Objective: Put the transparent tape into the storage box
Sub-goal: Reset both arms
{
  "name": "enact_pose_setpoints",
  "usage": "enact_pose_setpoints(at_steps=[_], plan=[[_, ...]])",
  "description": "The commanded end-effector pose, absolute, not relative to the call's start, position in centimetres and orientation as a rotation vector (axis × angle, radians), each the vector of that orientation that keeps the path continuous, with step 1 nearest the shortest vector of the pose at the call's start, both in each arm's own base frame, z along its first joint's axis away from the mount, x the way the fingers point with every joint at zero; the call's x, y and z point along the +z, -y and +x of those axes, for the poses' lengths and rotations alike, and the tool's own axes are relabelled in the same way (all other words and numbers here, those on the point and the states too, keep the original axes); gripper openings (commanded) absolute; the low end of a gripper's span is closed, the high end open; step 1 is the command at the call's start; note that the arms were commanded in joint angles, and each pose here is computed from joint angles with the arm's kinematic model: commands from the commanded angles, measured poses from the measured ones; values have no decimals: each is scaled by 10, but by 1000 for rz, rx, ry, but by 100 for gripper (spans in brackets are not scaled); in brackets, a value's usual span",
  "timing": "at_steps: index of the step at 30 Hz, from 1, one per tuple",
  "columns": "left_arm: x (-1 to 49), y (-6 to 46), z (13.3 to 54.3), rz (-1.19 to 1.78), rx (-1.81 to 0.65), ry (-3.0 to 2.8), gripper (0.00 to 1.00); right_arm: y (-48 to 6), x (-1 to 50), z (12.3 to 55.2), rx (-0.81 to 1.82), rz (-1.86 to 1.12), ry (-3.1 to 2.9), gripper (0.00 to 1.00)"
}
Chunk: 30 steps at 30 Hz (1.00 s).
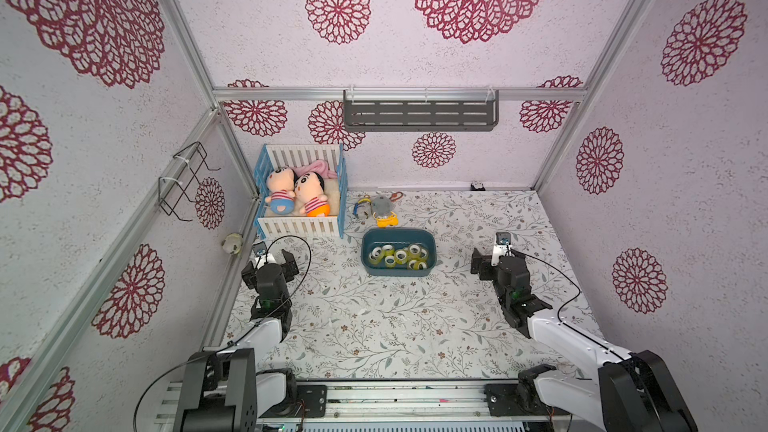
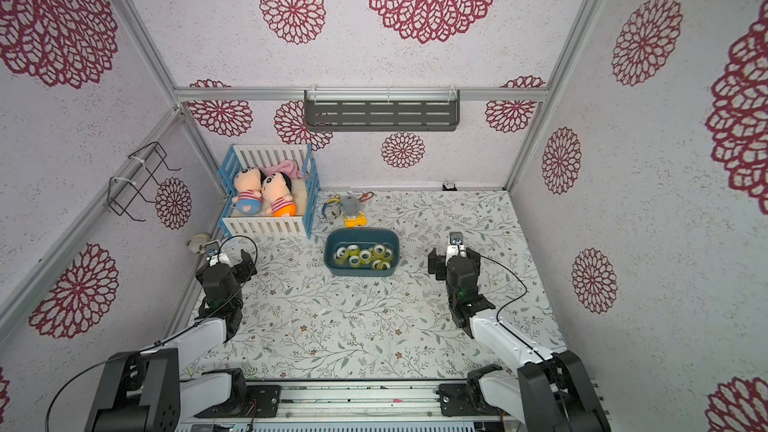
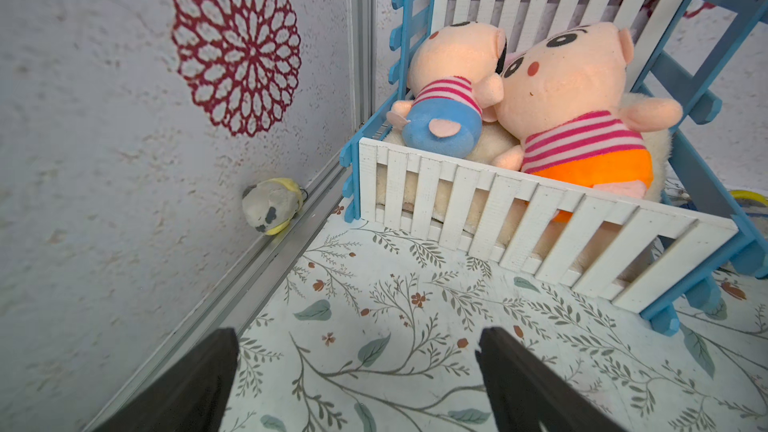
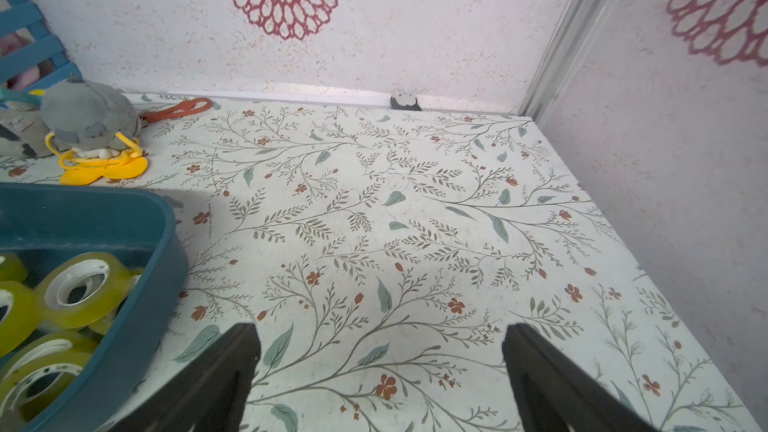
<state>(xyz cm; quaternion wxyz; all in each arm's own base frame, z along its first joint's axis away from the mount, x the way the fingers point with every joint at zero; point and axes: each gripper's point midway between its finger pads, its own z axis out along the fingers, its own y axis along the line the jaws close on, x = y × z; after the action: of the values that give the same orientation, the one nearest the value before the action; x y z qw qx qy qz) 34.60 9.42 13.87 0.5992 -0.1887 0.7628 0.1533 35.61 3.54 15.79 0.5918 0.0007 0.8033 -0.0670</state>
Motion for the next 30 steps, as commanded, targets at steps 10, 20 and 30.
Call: enact_pose_setpoints(at_steps=[10, 20, 30], plan=[[131, -94, 378, -420, 308, -1663, 97, -7, 188, 354, -171, 79, -1601, 99], [122, -84, 398, -351, 277, -1782, 97, 8, 175, 358, -128, 152, -1564, 99], [122, -86, 399, -356, 270, -1784, 97, 0, 159, 373, -92, 73, -1549, 99]])
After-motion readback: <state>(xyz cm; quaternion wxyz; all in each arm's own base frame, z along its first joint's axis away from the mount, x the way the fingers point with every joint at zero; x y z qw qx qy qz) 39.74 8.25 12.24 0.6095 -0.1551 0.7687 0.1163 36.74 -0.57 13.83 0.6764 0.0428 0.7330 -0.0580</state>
